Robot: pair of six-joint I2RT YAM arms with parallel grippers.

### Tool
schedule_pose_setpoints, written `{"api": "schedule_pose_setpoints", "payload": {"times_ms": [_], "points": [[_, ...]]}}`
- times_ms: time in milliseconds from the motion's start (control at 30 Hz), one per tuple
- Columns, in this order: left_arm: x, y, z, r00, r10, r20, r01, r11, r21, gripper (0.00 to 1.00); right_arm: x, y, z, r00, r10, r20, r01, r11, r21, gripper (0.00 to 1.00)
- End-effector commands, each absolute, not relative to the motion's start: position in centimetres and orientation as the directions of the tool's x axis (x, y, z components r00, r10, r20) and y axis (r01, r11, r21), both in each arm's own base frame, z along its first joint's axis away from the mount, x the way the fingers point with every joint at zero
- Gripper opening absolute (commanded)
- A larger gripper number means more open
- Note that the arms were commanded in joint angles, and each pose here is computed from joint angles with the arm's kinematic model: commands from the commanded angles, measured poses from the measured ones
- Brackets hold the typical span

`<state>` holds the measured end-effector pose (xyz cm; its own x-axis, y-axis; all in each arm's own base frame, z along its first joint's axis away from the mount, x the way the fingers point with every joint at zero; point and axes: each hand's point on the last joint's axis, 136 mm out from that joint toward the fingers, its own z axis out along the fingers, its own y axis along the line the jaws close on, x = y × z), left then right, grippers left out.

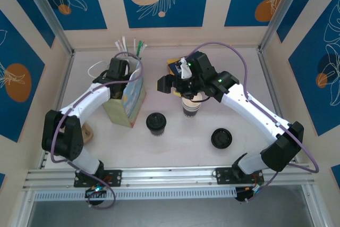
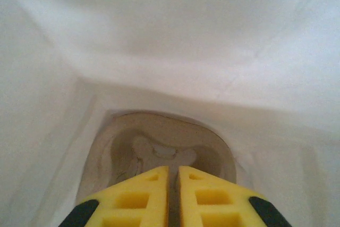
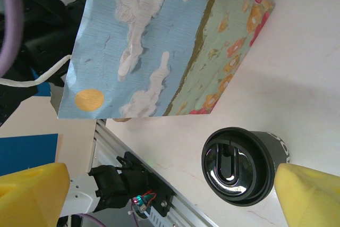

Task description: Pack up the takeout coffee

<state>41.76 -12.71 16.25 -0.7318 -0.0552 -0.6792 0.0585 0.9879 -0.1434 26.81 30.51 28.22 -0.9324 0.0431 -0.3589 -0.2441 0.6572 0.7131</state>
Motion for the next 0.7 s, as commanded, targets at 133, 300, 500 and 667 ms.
{"api": "schedule_pose_setpoints", "payload": {"times_ms": [133, 300, 500, 667], "points": [[40.9, -12.1, 21.0, -0.697, -0.080, -0.713, 0.047, 0.987, -0.156, 0.20, 26.7, 31.0, 28.0, -0.939, 0.036, -0.341, -0.237, 0.651, 0.721, 0.99], [40.5, -11.7, 22.8, -0.696, -0.077, -0.714, 0.038, 0.989, -0.143, 0.21, 26.5, 31.0, 28.0, -0.938, 0.034, -0.345, -0.241, 0.650, 0.721, 0.99], [39.6, -11.2, 24.5, -0.695, -0.075, -0.715, 0.033, 0.990, -0.136, 0.26, 26.3, 31.0, 28.1, -0.937, 0.033, -0.348, -0.244, 0.649, 0.721, 0.99], [38.8, -11.2, 26.0, -0.693, -0.078, -0.717, 0.044, 0.988, -0.149, 0.26, 26.3, 30.9, 28.0, -0.937, 0.033, -0.347, -0.244, 0.649, 0.721, 0.99]]}}
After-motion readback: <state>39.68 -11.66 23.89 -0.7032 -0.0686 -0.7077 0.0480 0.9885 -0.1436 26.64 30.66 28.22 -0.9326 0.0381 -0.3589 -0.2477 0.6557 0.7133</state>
